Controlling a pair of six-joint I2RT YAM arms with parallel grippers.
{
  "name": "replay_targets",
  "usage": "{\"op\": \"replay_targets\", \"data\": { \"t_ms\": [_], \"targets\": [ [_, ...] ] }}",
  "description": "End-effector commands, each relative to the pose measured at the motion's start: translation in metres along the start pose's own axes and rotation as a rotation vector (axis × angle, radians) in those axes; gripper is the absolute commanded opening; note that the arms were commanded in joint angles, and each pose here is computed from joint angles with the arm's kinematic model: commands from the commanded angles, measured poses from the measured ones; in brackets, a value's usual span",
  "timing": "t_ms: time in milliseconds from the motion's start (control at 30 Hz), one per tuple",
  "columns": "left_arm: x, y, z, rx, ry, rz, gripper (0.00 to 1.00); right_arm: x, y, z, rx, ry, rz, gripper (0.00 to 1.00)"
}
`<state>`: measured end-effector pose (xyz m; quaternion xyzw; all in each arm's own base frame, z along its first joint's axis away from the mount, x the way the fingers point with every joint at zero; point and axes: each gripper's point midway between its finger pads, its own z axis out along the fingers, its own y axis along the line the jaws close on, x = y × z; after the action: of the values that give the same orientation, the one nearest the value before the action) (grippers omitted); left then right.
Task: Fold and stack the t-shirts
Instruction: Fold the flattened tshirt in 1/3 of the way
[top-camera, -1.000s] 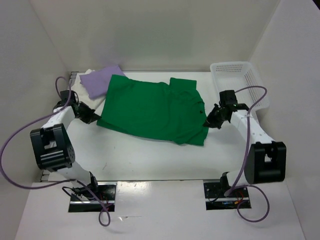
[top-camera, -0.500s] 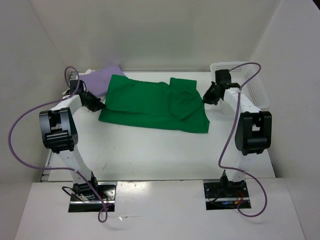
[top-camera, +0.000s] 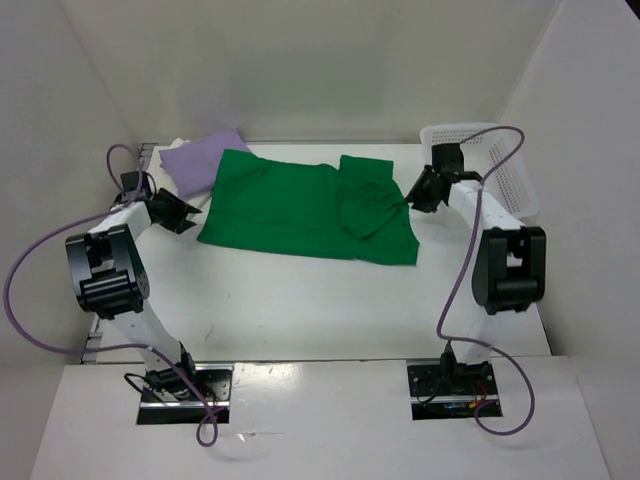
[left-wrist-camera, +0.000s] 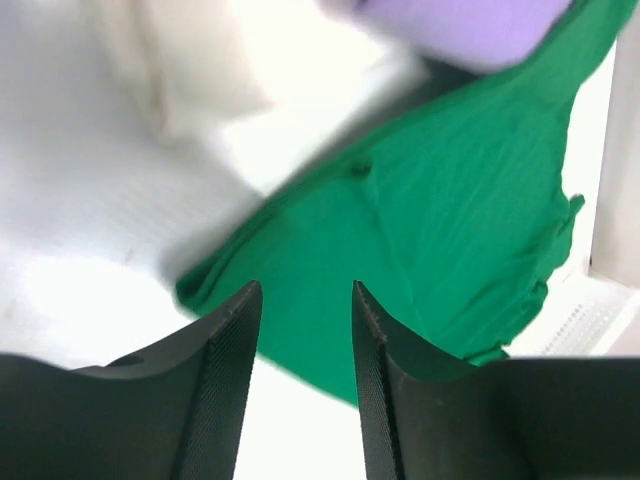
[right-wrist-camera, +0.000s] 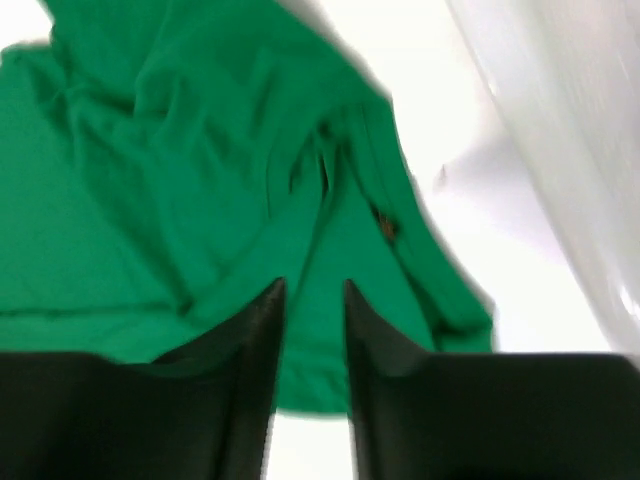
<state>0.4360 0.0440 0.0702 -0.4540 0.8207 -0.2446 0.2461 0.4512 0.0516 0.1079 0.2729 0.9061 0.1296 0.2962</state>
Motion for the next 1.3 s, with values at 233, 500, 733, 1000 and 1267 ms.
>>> {"op": "replay_targets", "data": {
  "t_ms": [233, 500, 733, 1000, 1267],
  "targets": [
    [0.033, 0.051, -0.003, -0.019, 0.043, -0.043, 0.38, 0.080, -0.040, -0.069, -0.077, 0.004, 0.125, 0.00],
    [0.040, 0.064, 0.019, -0.039, 0.104, -0.078, 0.25, 0.116, -0.080, -0.056, 0.038, 0.028, 0.194, 0.46],
    [0.035, 0.060, 0.020, -0.031, 0.096, -0.064, 0.09, 0.126, -0.091, -0.030, 0.077, 0.052, 0.223, 0.49],
    [0.035, 0.057, 0.019, -0.031, 0.088, -0.053, 0.00, 0.108, -0.094, -0.013, 0.131, -0.001, 0.249, 0.29],
    [0.029, 0.043, -0.001, -0.032, 0.019, 0.024, 0.00, 0.101, -0.099, -0.016, 0.143, -0.065, 0.276, 0.00]
  ]
}}
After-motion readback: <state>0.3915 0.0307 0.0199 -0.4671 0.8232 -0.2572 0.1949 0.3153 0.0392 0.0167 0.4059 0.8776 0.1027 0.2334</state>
